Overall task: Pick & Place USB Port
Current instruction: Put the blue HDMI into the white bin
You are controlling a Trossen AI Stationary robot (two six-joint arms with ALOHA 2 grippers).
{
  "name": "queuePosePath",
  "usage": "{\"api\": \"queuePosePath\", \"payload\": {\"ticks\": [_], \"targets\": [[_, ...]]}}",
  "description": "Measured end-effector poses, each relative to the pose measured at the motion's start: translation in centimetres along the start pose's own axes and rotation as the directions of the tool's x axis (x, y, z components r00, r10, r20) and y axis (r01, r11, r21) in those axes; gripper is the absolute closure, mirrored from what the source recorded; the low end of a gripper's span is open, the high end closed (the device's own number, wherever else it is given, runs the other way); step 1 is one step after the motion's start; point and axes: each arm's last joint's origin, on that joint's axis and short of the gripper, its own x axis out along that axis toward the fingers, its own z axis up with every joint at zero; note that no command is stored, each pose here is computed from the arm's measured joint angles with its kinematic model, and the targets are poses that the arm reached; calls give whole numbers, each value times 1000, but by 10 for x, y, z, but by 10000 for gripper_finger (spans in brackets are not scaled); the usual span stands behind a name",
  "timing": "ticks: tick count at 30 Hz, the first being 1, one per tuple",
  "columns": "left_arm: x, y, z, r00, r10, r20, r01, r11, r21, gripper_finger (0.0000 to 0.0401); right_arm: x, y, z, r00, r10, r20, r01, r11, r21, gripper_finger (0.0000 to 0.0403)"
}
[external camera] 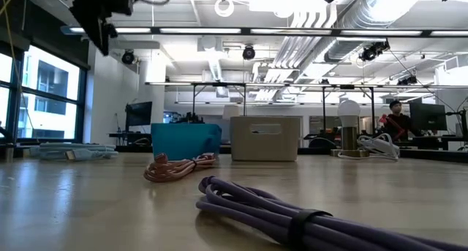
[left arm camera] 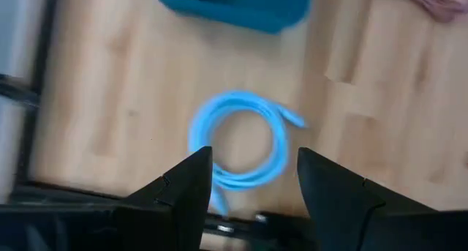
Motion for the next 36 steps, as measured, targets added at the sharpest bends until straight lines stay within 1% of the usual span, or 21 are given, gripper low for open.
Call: {"api": "queuePosePath", "payload": {"ticks": [2,5,9,12,15,19,30,36], "targets": [[13,3,-3,999,-29,-36,29,999,-15,206,0,0,-1,1000,0,-7,0,1000,-3,144],[32,6,-7,997,-38,-70,37,999,-9,206,0,2,-1,1000,5,-8,-5,1000,-8,144],[53,11,-13,991,18,-130,-16,1000,15,206,0,2,-1,1000,5,-9,-5,1000,-17,144],[68,13,-16,990,26,-136,-24,1000,16,206,0,2,-1,1000,5,-9,-5,1000,-22,144],[81,16,-20,986,61,-153,-58,998,23,206,0,2,-1,1000,4,-9,-4,1000,-22,144],[95,18,-24,986,70,-154,-66,997,33,206,0,2,-1,1000,3,-9,-3,1000,-21,144],[114,22,-28,983,123,-136,-119,992,40,206,0,2,-1,1000,1,-12,-1,1000,-22,144],[117,23,-27,982,115,-147,-111,993,36,206,0,2,-1,1000,1,-12,-1,1000,-22,144]]}}
